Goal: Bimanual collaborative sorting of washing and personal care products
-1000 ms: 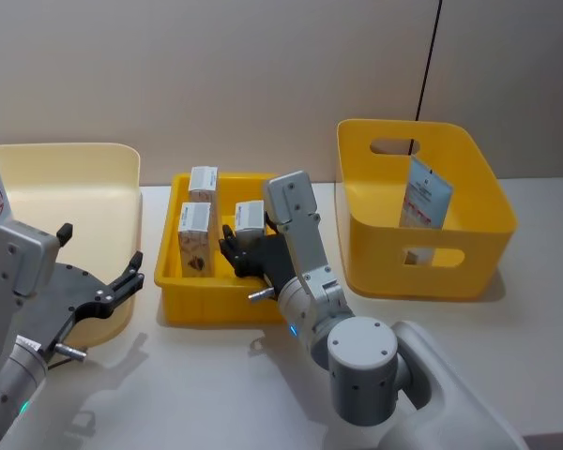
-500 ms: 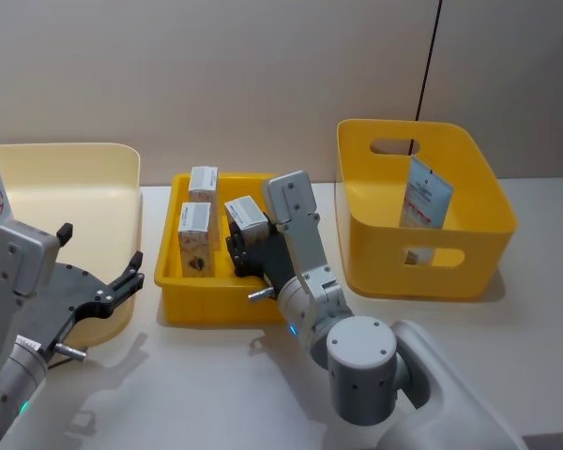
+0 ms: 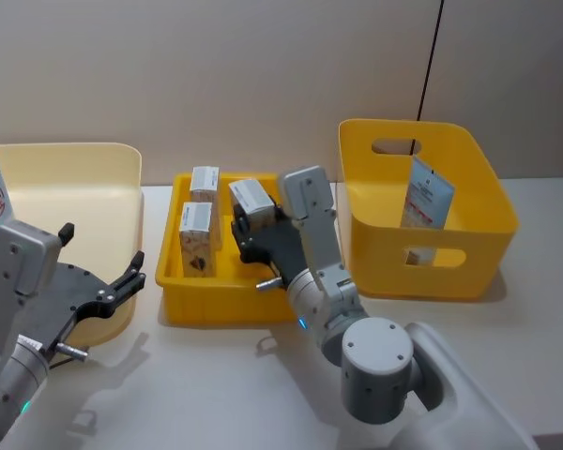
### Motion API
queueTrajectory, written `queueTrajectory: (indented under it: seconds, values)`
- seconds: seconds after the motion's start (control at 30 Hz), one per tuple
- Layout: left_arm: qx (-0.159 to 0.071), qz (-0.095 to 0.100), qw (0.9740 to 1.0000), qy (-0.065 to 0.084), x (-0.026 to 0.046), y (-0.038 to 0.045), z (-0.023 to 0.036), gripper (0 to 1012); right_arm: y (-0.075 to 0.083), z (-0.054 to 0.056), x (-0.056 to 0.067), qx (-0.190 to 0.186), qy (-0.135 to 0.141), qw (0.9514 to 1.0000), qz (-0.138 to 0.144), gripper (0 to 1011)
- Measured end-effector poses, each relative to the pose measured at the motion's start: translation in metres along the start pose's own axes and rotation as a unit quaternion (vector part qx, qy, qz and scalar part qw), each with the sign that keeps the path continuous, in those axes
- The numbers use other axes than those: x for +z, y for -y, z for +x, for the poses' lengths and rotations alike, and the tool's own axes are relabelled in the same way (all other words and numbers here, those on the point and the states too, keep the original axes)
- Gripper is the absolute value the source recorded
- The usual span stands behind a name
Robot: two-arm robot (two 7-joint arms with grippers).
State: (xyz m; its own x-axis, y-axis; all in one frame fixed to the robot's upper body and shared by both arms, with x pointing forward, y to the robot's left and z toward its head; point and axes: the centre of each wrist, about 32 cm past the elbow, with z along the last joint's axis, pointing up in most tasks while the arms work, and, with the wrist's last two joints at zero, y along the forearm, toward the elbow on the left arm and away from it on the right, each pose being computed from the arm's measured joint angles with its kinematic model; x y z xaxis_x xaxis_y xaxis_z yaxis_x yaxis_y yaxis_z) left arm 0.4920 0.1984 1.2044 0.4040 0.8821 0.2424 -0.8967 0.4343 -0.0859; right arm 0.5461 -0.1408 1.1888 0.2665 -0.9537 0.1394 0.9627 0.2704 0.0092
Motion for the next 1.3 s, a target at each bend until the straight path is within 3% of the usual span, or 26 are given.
queueTrajectory:
  seconds: [0.3, 0.63, 0.97, 1.3]
  values:
    - [0.000, 0.000, 1.0000, 0.000, 0.0000, 0.0000, 0.0000, 1003, 0.004, 0.009, 0.004, -0.007, 0.000, 0.9985, 0.055, 446]
    - [0.000, 0.000, 1.0000, 0.000, 0.0000, 0.0000, 0.0000, 1003, 0.011, 0.023, 0.011, -0.041, 0.008, 0.9920, 0.119, 446]
    - [0.000, 0.000, 1.0000, 0.000, 0.0000, 0.0000, 0.0000, 1003, 0.019, 0.034, 0.014, -0.084, 0.017, 0.9865, 0.139, 446]
    - [0.000, 0.000, 1.0000, 0.000, 0.0000, 0.0000, 0.0000, 1003, 0.028, 0.039, 0.012, -0.114, 0.022, 0.9846, 0.131, 446]
